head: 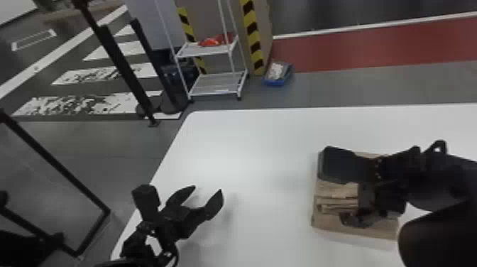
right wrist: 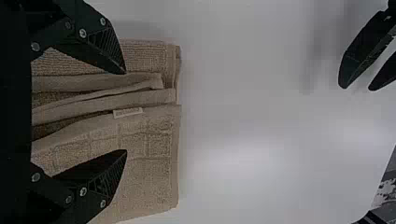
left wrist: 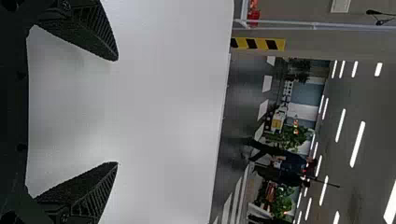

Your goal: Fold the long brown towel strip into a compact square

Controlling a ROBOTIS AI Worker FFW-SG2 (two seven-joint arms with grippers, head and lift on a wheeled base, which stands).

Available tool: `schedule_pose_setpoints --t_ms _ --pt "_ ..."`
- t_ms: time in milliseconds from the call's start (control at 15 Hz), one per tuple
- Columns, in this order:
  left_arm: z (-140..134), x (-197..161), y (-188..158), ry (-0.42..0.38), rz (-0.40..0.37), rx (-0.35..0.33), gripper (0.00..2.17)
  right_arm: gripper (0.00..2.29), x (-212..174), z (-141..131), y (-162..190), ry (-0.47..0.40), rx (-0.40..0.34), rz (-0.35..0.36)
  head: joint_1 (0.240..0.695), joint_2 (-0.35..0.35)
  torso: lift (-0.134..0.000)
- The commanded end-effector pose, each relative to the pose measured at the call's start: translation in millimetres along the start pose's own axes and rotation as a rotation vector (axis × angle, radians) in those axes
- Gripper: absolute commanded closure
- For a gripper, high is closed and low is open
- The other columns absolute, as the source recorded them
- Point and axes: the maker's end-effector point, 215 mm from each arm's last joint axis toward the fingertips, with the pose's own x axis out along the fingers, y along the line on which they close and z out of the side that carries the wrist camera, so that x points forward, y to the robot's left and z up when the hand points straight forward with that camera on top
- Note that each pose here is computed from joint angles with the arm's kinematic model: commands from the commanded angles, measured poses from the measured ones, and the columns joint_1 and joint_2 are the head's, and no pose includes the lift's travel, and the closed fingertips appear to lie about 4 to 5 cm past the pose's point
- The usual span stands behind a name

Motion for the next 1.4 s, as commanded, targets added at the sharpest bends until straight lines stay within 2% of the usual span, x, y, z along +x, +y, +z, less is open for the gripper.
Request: schedule_pose_setpoints --t_ms 0,267,533,667,1133,1333 --pt "0.3 -1.4 0.3 -0.005 0.001 0.002 0.09 0.34 1.2 -0.6 3.0 0.005 0.001 0.007 0.695 0.350 -0.125" --pt "2.3 -0.9 2.0 -0.009 0.002 0.003 0.09 0.34 -1.5 0.4 7.9 0.003 0.007 0.002 0.695 0.350 -0.125" --pt "0.7 -1.0 1.6 -0.006 -0.001 0.001 0.09 0.34 4.6 -13.1 14.1 0.041 -0.002 0.011 0.695 0.350 -0.125" --pt "0.7 -1.0 1.6 -0.006 -0.001 0.001 0.09 0.34 8.6 -21.6 8.2 0.067 -0.006 0.012 0.695 0.350 -0.125" --pt "2.1 -0.1 3.3 -0.008 0.002 0.002 0.09 0.34 4.1 -27.9 -4.2 0.066 0.020 -0.004 0.695 0.350 -0.125" --pt "1.2 1.0 2.5 -0.008 0.001 0.001 0.09 0.47 2.5 -30.8 -7.4 0.070 0.021 -0.010 0.695 0.350 -0.125"
